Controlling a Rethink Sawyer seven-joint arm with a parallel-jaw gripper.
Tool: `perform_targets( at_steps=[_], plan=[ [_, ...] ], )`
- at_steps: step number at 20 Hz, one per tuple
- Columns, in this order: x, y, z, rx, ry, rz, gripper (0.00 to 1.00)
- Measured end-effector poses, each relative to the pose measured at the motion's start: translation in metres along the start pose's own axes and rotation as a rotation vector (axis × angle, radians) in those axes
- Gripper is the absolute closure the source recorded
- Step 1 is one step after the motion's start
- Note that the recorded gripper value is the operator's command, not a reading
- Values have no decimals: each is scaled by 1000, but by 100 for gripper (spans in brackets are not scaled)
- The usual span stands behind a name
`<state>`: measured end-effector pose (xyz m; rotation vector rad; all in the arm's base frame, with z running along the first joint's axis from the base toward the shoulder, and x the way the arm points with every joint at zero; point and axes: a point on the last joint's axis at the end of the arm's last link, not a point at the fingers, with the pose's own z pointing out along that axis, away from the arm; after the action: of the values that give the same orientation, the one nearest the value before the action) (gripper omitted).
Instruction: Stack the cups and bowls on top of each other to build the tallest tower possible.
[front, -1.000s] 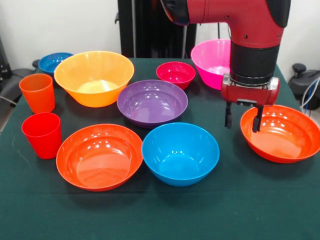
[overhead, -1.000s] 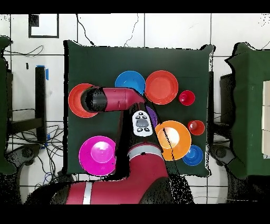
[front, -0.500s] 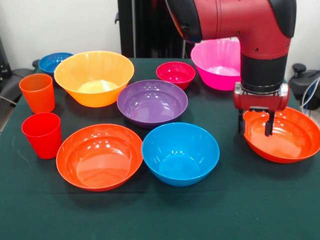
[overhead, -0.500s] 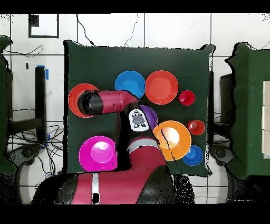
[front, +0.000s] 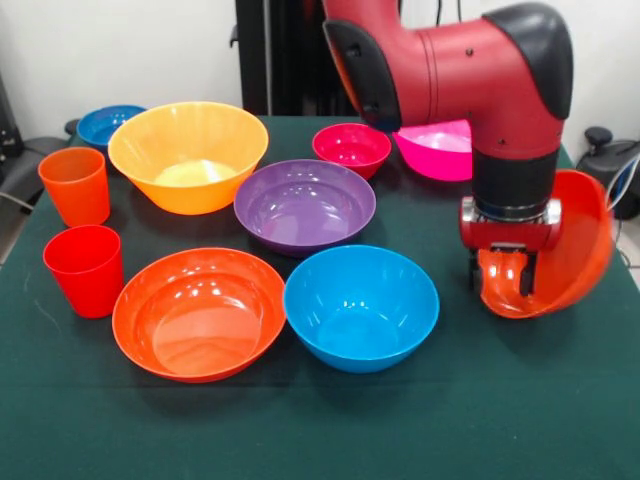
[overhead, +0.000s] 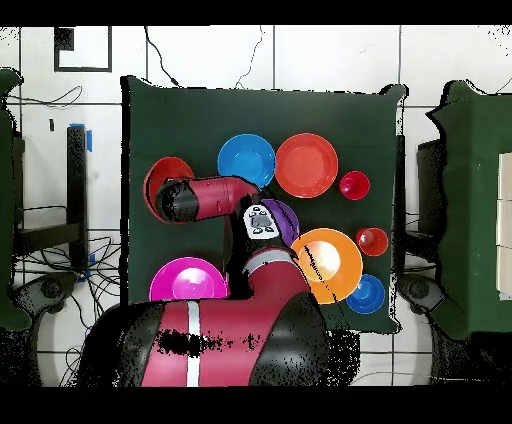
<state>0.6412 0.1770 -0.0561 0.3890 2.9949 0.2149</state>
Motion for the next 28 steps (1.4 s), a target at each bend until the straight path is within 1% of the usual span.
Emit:
perform_targets(
  at_steps=[9, 22, 23, 26, 27, 28],
  plan=[
    [-9, 1, 2, -11, -15, 3, 0],
    [-10, 2, 2, -12, -16, 3, 0],
    [-11, 5, 1, -17, -22, 3, 100],
    [-13, 9, -1, -20, -32, -3, 100],
    [-18, 19, -6, -25, -57, -20, 100],
    [-19, 22, -8, -23, -65, -27, 100]
  ],
)
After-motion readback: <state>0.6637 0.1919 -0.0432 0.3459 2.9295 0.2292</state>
